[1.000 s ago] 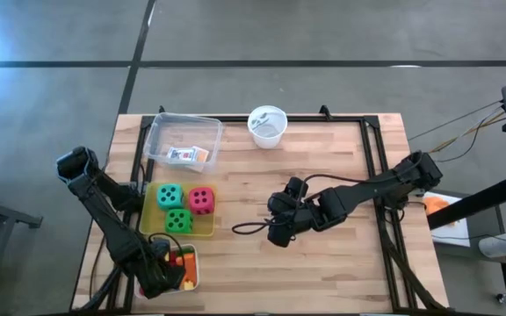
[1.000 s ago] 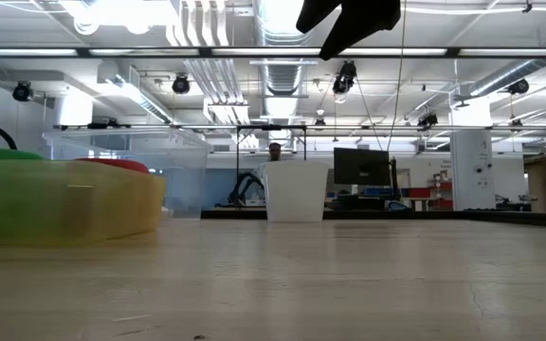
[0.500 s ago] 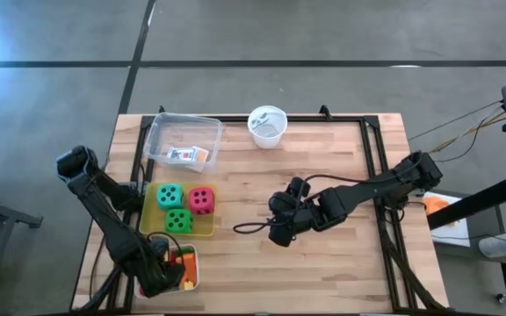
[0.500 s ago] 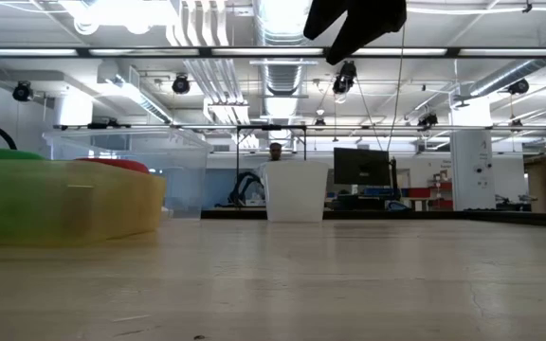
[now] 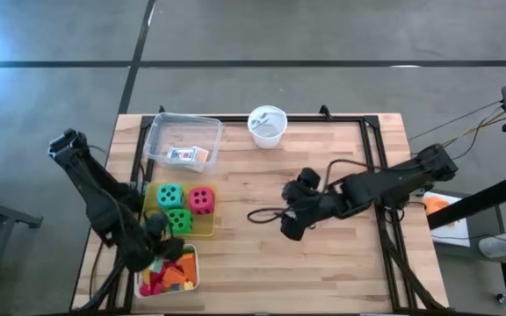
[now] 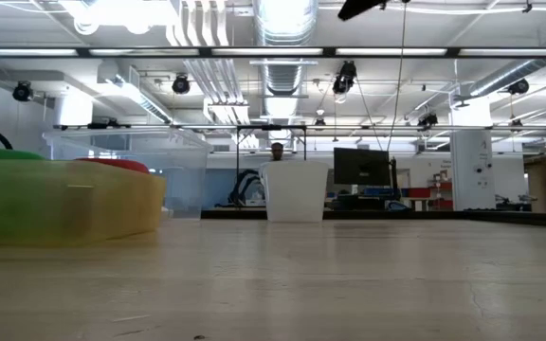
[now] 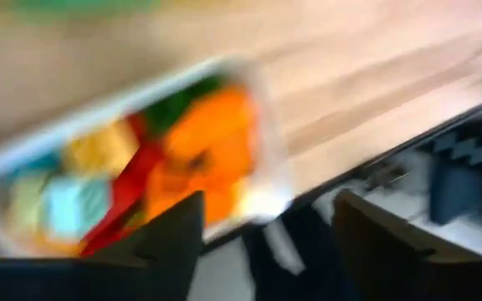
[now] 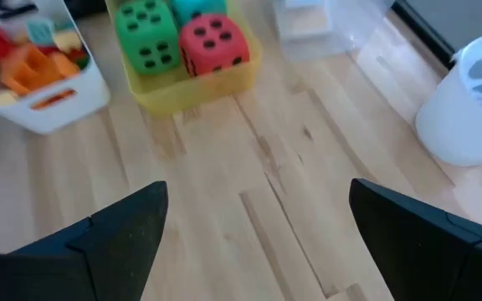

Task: Pick & Place Toys
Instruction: Return to Home Position

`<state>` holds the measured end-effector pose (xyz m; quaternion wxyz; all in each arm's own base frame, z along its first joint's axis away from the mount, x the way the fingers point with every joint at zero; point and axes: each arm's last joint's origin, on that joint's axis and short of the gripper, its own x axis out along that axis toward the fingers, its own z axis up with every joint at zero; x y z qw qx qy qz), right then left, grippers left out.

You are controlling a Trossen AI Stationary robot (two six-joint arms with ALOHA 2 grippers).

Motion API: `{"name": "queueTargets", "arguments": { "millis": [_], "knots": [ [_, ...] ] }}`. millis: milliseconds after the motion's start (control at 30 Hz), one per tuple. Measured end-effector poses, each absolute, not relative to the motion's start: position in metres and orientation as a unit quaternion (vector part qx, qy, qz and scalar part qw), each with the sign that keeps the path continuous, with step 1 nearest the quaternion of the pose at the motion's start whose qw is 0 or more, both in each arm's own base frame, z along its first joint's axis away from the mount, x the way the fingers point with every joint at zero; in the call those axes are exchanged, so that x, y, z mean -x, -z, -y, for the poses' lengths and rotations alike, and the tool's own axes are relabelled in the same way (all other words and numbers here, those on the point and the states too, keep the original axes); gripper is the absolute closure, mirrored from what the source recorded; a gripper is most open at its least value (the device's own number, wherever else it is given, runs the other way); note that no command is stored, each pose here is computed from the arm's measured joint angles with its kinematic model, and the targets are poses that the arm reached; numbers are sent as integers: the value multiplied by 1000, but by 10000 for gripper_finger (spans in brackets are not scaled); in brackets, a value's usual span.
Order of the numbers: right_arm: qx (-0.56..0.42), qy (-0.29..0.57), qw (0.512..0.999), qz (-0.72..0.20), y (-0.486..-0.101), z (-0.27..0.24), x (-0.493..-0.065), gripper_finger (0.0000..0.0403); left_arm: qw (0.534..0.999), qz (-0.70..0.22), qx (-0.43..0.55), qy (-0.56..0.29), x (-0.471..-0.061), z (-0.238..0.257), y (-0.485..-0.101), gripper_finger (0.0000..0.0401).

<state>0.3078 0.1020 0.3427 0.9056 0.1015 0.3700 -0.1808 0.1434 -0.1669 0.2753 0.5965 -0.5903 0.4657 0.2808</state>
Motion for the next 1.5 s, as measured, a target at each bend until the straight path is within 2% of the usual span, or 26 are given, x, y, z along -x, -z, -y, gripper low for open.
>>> {"name": "queueTargets", "arguments": {
  "millis": [167,233,333,433,567,667,733,1100,1233,1333,1433,1500],
  "knots": [
    [-116,183,914,-344,-363,-90,-291,45,701,-340,571,-258,-150,132,-297,258],
    [-119,185,915,-340,-367,-85,-284,71,758,-297,526,-247,-154,119,-305,307],
    [-118,185,916,-336,-371,-80,-274,130,848,-257,416,-204,-160,105,-318,375],
    [-113,181,918,-334,-371,-77,-264,199,919,-218,293,-146,-169,97,-333,392],
    [-116,178,920,-328,-372,-71,-249,297,973,-148,154,-90,-180,94,-354,390],
    [-125,176,924,-316,-373,-67,-236,365,989,-115,66,-69,-184,93,-363,390],
    [-135,172,928,-302,-374,-64,-228,384,991,-109,41,-61,-186,91,-365,390],
    [-162,95,955,-229,-373,-53,-188,381,981,-141,126,31,-202,43,-364,390],
    [-159,94,956,-229,-367,-50,-179,381,982,-146,116,-3,-204,24,-362,390],
    [-138,85,955,-247,-356,-48,-172,381,979,-158,114,-61,-204,9,-359,390],
    [-161,76,948,-264,-345,-47,-166,381,970,-195,94,-108,-201,-3,-351,389],
    [-176,92,950,-243,-341,-46,-164,381,960,-215,129,-123,-200,-5,-346,389]
  ]
}}
